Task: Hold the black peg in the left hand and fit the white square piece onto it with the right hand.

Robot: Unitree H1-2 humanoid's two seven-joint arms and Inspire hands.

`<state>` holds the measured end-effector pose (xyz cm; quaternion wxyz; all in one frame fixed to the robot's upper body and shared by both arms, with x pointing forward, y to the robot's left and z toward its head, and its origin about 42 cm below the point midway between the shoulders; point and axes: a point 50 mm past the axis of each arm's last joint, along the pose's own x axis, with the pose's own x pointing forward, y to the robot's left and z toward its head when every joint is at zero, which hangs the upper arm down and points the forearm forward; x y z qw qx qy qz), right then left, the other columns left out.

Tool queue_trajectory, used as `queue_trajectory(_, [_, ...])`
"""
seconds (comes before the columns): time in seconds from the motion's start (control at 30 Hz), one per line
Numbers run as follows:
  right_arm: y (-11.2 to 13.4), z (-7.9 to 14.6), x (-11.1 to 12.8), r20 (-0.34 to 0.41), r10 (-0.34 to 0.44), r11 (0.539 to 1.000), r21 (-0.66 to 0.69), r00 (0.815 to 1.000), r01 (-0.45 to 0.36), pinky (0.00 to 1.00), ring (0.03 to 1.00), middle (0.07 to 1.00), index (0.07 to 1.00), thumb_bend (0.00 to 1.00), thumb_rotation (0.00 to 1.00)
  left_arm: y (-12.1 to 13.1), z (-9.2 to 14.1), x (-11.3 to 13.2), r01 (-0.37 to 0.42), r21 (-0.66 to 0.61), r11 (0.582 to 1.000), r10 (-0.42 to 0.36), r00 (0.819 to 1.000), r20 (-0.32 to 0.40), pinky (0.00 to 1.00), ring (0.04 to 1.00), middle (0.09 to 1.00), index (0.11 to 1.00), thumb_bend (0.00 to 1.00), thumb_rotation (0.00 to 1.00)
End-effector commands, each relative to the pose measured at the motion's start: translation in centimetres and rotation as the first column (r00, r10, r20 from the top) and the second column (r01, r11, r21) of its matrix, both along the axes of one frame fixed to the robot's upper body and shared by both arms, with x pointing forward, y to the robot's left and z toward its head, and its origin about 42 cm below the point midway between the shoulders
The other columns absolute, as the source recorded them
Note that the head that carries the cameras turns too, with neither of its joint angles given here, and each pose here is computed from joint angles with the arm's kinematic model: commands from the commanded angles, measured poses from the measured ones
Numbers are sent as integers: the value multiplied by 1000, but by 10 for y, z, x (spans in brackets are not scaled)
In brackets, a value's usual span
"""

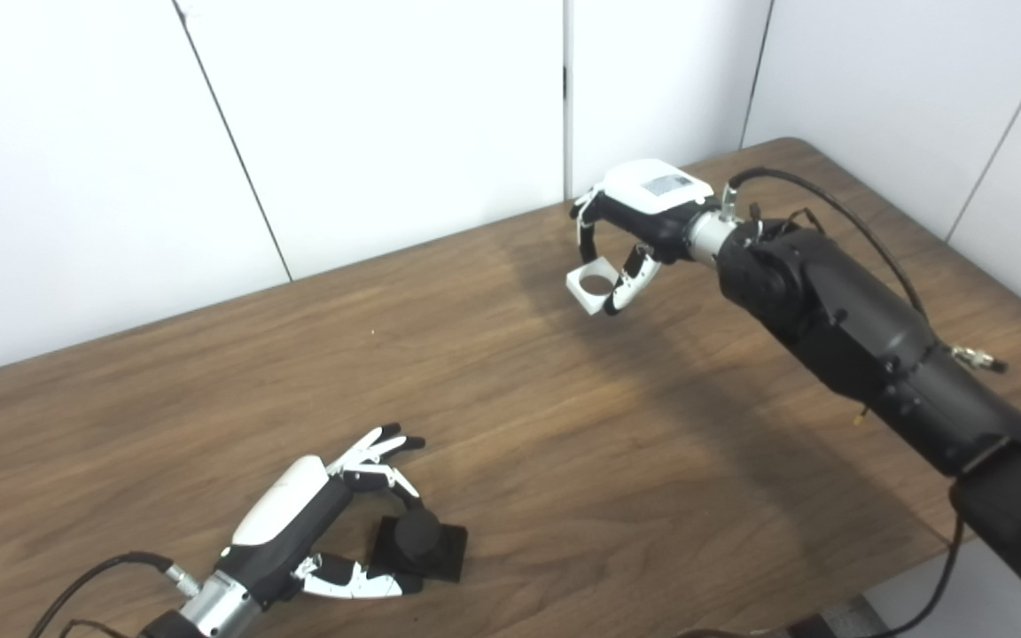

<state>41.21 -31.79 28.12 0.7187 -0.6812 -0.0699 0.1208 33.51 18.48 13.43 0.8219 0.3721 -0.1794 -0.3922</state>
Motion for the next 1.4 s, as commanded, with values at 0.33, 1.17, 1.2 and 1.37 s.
queue_trajectory(0.33, [42,49,-42,114,203,976,51,973,-210,884,904,832,480,514,144,3,-9,4,-1,85,996,4,1000,-29,926,996,921,492,522,69])
queue_trajectory(1.17, [94,44,-106,117,453,870,160,884,-467,967,932,837,479,515,142,-22,-6,8,-14,91,996,16,1000,-22,943,1000,937,492,521,76])
queue_trajectory(1.2, [95,44,-107,118,462,864,163,879,-476,959,931,836,479,516,142,-23,-6,8,-15,91,996,17,1000,-22,941,1000,937,492,520,76])
queue_trajectory(1.37, [102,44,-112,106,502,843,163,858,-513,943,927,838,480,515,143,-27,-5,8,-15,95,995,18,999,-28,936,1000,941,492,519,80])
